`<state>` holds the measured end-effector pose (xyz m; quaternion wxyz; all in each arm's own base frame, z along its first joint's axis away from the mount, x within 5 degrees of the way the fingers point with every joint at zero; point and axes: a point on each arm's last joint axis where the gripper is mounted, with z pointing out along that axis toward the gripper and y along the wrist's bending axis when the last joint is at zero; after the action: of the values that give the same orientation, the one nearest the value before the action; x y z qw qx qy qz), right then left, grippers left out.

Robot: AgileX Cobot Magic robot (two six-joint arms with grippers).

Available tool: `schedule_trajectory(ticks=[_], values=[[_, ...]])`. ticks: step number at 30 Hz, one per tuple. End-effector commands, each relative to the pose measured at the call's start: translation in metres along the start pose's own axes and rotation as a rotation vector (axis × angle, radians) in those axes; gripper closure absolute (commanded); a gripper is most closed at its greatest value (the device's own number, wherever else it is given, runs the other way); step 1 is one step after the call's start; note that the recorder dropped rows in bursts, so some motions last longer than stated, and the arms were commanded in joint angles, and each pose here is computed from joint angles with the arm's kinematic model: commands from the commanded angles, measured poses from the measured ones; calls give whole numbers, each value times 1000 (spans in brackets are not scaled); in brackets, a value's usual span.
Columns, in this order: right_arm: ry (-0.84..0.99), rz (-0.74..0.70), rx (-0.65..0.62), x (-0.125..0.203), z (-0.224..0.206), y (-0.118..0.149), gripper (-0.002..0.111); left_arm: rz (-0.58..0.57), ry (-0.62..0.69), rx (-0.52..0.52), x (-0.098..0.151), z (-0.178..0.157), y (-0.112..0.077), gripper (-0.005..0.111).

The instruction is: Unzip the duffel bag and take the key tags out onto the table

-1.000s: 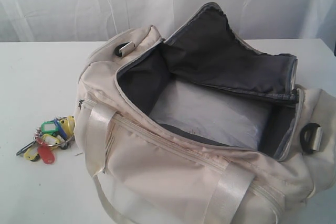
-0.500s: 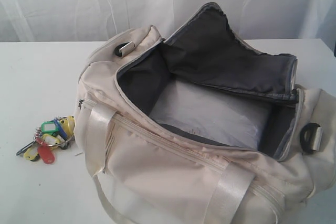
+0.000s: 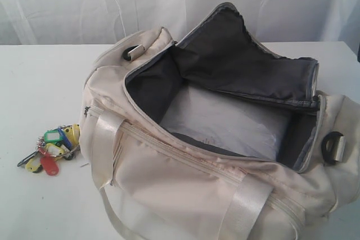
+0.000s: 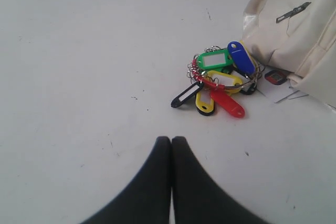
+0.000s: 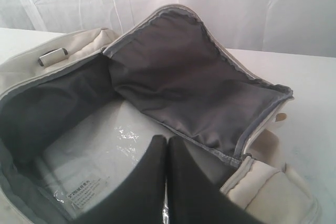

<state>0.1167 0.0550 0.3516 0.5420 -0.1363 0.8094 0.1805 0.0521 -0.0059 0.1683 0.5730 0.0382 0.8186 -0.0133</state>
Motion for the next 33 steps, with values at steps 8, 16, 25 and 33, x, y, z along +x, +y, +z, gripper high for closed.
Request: schedule_trajectory(ticks=[8,16,25,33], values=[[-7,-2,6,0,-1,-1,108,-6,1,2,1,0,0,107],[-5,-8,1,1,-1,0,108,-6,1,2,1,0,0,107],[-4,-11,-7,1,-1,1,108,-6,1,2,1,0,0,107],[-240,-28,-7,16,-44,2,108,-6,1,2,1,0,0,107]])
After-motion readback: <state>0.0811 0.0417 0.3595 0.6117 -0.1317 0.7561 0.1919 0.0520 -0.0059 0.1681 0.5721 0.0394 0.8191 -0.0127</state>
